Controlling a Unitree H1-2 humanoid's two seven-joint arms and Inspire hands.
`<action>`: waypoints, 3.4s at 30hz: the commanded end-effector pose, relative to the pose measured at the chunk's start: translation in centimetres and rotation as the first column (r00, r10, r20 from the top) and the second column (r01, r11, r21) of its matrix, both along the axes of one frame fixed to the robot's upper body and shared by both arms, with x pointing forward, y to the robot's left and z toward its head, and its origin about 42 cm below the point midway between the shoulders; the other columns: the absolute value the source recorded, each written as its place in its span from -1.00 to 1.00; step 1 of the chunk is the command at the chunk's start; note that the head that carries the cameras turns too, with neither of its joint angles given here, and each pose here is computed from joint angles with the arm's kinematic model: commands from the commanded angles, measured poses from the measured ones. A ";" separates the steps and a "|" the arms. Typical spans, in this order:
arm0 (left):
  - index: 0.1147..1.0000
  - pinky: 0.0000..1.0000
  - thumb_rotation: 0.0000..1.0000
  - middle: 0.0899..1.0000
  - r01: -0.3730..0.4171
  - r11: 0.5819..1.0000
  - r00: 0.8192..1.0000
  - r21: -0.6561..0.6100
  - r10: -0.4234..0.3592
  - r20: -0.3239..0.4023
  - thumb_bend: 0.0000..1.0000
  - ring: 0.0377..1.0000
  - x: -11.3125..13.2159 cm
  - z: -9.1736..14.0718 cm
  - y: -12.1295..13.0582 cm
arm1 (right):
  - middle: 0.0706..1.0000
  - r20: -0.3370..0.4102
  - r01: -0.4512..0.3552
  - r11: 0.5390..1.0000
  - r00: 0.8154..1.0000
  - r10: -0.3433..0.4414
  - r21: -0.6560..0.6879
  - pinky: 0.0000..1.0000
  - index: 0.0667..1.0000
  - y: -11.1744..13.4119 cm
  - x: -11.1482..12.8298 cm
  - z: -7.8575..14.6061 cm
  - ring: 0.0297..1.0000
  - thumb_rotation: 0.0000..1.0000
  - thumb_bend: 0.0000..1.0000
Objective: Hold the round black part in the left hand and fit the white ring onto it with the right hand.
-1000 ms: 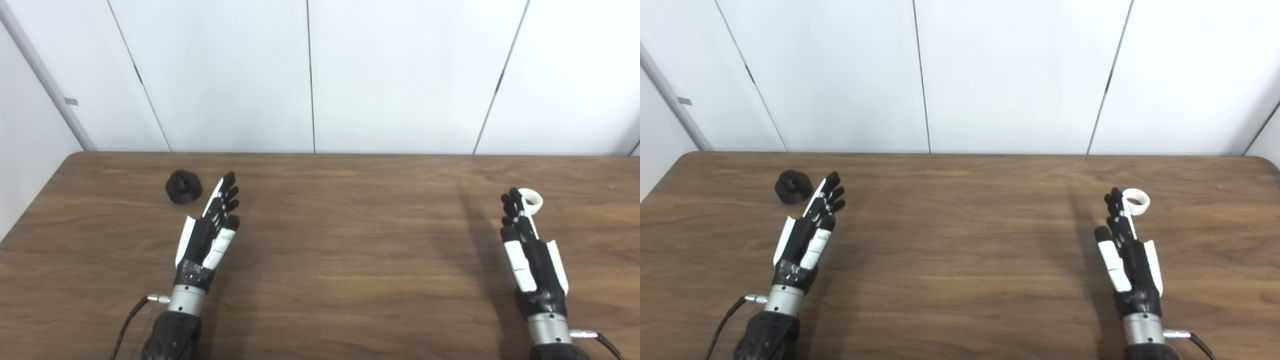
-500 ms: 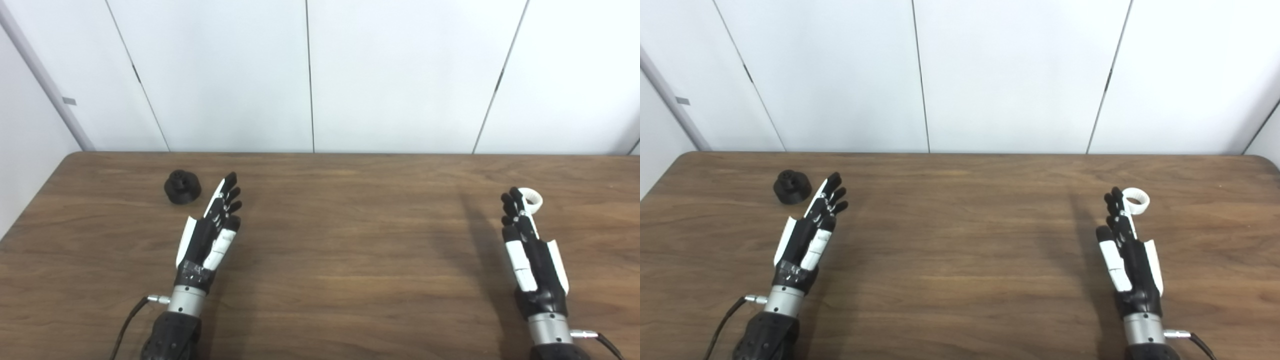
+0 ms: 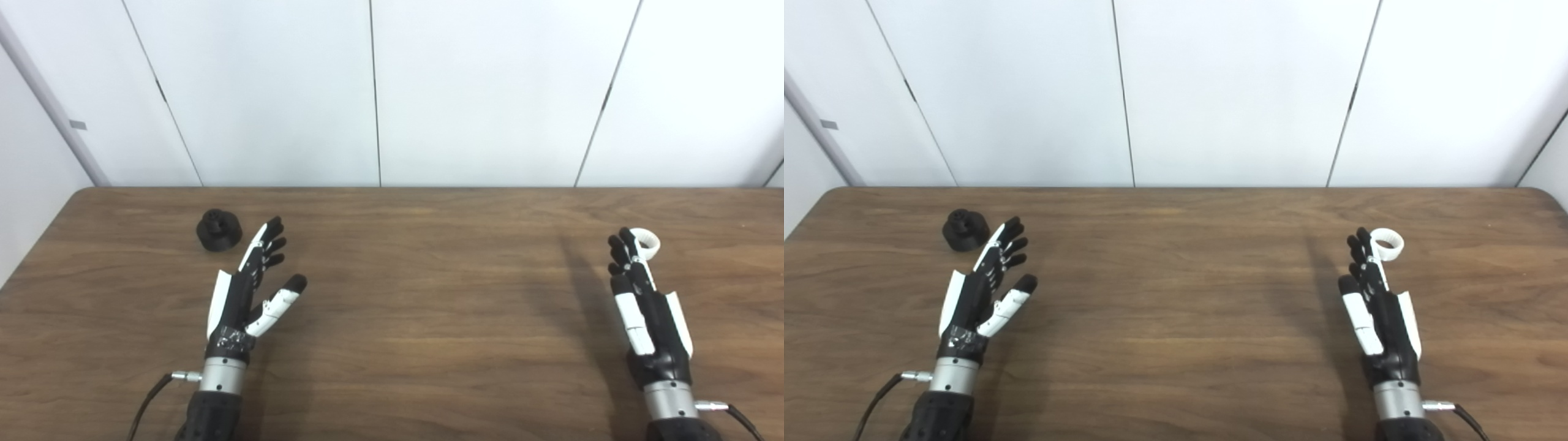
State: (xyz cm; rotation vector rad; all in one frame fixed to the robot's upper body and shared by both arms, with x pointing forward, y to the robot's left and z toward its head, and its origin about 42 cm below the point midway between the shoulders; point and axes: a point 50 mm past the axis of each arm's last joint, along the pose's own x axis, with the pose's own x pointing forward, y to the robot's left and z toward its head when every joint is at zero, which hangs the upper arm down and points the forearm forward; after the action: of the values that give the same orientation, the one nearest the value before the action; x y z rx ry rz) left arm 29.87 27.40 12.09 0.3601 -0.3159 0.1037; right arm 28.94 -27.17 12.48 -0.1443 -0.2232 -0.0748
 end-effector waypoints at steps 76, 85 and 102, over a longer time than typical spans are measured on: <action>0.81 1.00 -0.32 0.96 -0.083 0.630 0.925 0.772 0.338 -0.176 1.00 1.00 9.9 10.1 19.3 | 0.92 -0.020 -0.011 1.000 1.000 0.011 0.015 1.00 0.98 -2.3 0.1 -1.5 0.96 0.71 0.17; 0.73 1.00 -0.64 0.90 -0.081 0.625 0.942 0.776 0.302 -0.145 1.00 0.97 10.3 9.7 18.5 | 0.93 -0.010 -0.013 1.000 1.000 0.014 0.025 1.00 0.99 -2.4 -0.1 -1.7 0.95 0.69 0.03; 0.67 1.00 -0.23 0.85 -0.068 0.645 0.951 0.762 0.273 -0.146 1.00 0.94 11.0 9.3 16.8 | 0.94 -0.004 -0.007 1.000 1.000 0.007 0.030 0.98 0.99 -2.7 -0.2 -1.5 0.94 0.68 0.03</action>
State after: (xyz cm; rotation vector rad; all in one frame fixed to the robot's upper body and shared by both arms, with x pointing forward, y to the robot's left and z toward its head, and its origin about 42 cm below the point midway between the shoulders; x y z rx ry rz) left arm 39.57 44.19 18.37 1.2196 0.0271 0.0630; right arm 29.81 -29.53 12.59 -0.1210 -0.2604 -0.0602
